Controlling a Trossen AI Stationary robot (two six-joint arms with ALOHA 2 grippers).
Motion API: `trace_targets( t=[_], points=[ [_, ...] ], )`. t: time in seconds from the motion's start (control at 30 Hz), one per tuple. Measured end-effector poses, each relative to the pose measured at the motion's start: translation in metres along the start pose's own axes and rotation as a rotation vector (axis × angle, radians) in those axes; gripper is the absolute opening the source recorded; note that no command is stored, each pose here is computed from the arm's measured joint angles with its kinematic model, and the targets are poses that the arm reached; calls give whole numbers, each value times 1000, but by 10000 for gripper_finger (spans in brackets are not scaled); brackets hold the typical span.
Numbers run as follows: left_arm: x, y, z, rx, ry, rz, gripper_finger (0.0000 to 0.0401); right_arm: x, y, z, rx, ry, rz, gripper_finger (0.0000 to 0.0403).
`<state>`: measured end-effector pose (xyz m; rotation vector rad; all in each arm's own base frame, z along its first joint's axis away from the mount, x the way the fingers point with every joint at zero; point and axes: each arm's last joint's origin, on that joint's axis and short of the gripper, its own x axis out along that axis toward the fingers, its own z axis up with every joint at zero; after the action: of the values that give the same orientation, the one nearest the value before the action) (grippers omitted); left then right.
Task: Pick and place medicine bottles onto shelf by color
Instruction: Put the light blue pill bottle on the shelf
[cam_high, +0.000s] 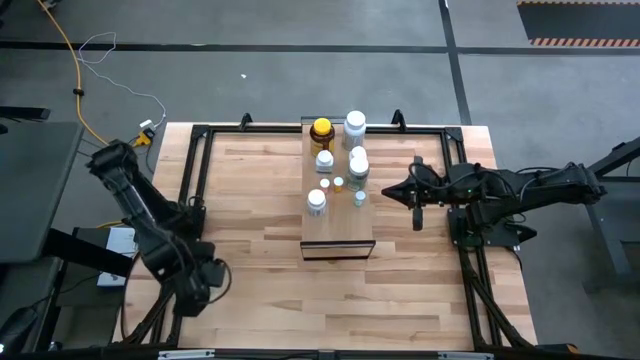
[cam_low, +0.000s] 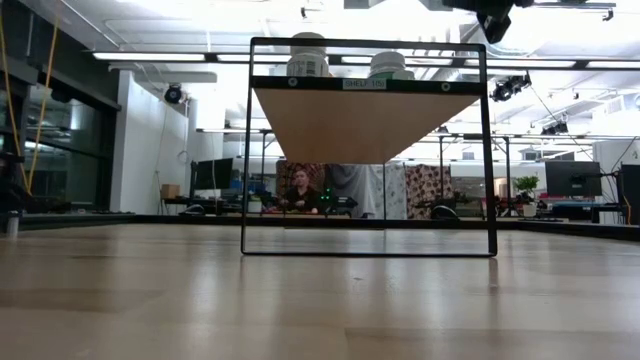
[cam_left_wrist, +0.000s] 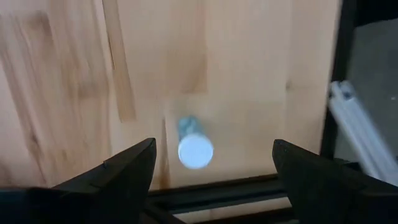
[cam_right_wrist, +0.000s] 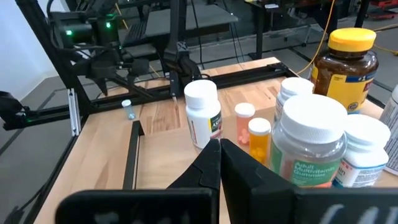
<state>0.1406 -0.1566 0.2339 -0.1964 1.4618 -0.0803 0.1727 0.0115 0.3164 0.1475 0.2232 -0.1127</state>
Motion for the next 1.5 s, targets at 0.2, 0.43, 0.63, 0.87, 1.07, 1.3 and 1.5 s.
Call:
trace_targets(
  t=[0.2,0.43,0.63,0.87,1.07,1.3,1.5],
  points=[
    [25,3,-21,-48,3,81,310,0,0,-1,-1,7,-2,0],
    [41,10,-29,-43,18,97,310,0,0,-1,3,7,-2,0],
    [50,6,-26,-57,-39,9,310,0,0,-1,26,14,-3,0],
    [54,12,-29,-82,-42,59,308,0,0,-1,27,14,-4,0],
    [54,11,-30,-93,-26,51,281,0,0,-1,27,14,-4,0],
    [58,6,-35,-111,-16,62,258,0,-1,-3,25,29,-7,0],
    [66,3,-37,-107,-7,93,259,0,-1,-3,42,34,-9,0]
  ],
)
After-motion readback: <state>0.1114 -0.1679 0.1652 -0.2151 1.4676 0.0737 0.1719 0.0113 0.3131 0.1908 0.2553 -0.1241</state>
